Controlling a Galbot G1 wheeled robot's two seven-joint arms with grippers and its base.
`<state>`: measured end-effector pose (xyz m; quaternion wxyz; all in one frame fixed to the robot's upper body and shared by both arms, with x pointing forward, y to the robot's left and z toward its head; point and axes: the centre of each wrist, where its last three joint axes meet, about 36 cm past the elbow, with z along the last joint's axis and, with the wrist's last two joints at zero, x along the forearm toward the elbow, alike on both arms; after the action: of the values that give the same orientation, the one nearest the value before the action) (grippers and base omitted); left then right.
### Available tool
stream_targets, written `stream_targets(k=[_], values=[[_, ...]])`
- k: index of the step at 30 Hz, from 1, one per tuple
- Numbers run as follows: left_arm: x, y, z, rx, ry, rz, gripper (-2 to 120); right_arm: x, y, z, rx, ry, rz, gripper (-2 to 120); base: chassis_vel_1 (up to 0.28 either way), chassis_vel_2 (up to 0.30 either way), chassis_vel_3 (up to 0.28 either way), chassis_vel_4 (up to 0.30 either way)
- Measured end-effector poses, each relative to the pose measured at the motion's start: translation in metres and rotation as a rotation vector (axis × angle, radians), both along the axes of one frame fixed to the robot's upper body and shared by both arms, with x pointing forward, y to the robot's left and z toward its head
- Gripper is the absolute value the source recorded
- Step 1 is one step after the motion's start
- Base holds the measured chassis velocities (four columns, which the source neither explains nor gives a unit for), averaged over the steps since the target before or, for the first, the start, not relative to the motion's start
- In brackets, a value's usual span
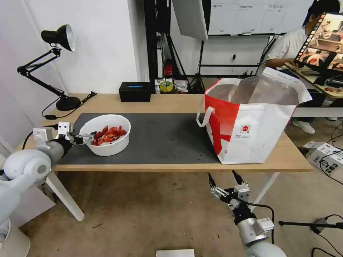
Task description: Pick up the trash from the table and place it into the takeout bag.
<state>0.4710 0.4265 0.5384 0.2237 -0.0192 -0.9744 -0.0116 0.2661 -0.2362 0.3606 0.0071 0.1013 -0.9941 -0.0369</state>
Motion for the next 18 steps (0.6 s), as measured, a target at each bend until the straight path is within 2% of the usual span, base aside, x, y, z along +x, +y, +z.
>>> stream_targets(k=[6, 10, 12, 18], values=[[0.008, 0.004, 0.006, -0.023, 0.044, 0.026, 100, 0.000, 0.000, 0.000, 0.000, 0.000, 0.000, 100, 0.000, 0.000, 0.000, 0.000], [0.022, 0.006, 0.017, -0.048, 0.110, 0.033, 100, 0.000, 0.000, 0.000, 0.000, 0.000, 0.000, 100, 0.000, 0.000, 0.000, 0.000], [0.034, 0.006, 0.027, -0.084, 0.150, 0.041, 100, 0.000, 0.000, 0.000, 0.000, 0.000, 0.000, 100, 0.000, 0.000, 0.000, 0.000], [0.051, 0.001, 0.031, -0.129, 0.216, 0.064, 100, 0.000, 0.000, 0.000, 0.000, 0.000, 0.000, 100, 0.000, 0.000, 0.000, 0.000]])
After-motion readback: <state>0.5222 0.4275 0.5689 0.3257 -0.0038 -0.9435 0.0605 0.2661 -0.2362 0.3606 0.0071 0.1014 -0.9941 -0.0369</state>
